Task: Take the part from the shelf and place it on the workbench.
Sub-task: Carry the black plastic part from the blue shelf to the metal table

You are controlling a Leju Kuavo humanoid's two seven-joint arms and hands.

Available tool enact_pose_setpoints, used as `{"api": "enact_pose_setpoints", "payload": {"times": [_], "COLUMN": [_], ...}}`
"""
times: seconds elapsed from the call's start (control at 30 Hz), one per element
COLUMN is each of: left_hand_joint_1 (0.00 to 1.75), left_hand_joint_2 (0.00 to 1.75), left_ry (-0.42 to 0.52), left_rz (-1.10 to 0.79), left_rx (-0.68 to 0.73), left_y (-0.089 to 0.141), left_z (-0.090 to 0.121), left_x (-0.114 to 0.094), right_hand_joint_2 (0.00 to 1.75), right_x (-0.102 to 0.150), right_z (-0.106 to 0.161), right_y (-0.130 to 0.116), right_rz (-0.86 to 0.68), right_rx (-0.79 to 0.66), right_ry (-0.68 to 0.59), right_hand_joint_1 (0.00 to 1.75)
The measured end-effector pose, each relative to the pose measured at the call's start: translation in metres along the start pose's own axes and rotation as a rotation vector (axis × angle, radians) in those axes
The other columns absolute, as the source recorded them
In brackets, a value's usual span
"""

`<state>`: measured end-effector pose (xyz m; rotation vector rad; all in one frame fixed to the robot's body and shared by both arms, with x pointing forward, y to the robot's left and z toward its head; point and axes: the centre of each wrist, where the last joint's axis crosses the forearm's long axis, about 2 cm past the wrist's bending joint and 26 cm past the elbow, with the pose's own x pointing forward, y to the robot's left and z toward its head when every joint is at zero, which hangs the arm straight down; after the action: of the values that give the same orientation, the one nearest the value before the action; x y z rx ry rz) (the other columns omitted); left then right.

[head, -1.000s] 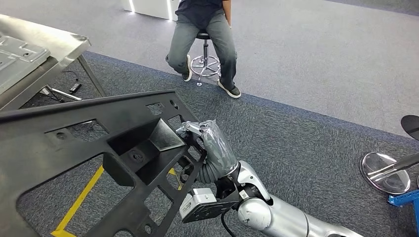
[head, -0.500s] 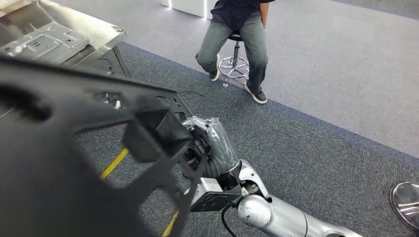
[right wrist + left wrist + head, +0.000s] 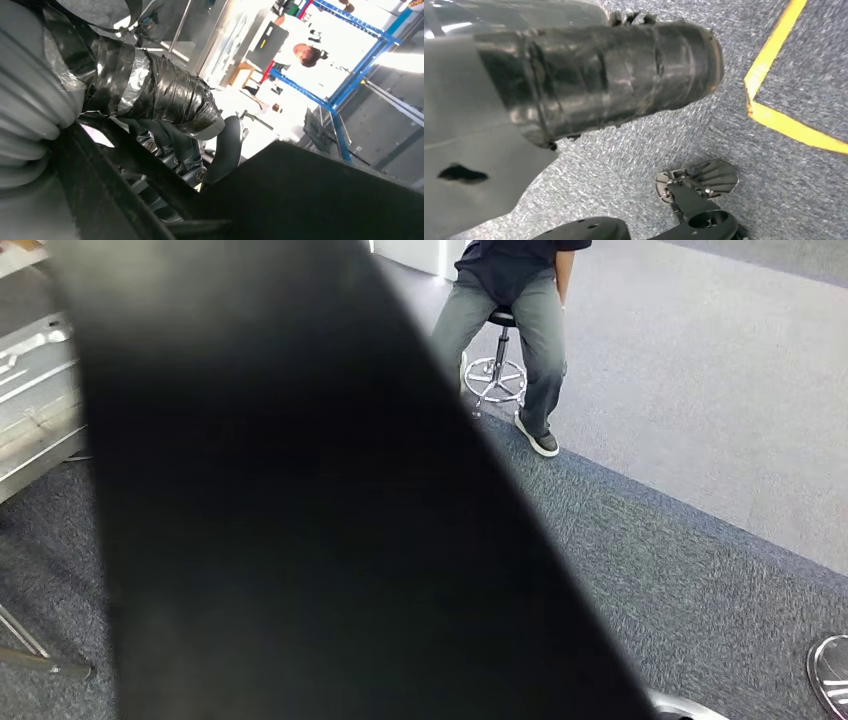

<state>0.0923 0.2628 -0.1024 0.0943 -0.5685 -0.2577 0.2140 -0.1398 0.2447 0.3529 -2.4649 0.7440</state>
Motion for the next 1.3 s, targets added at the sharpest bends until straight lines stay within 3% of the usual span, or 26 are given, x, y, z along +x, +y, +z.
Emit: {"api": "enact_pose_setpoints", "payload": {"times": [1.3], "left_hand_joint_1": [0.0], "left_hand_joint_2": [0.0], "left_ry": [0.018], "left_rz": [-0.001], "left_rx": [0.003], "left_y": [0.0004], "left_z": [0.0021], "left_x": [-0.006], "right_hand_joint_2": [1.75], "right_x": [-0.0023], "right_z": [-0.0024], "right_y": [0.0011], "right_rz": [-0.052], "right_rx": [0.009], "right_ry": [0.002], "right_hand_joint_1": [1.75]}}
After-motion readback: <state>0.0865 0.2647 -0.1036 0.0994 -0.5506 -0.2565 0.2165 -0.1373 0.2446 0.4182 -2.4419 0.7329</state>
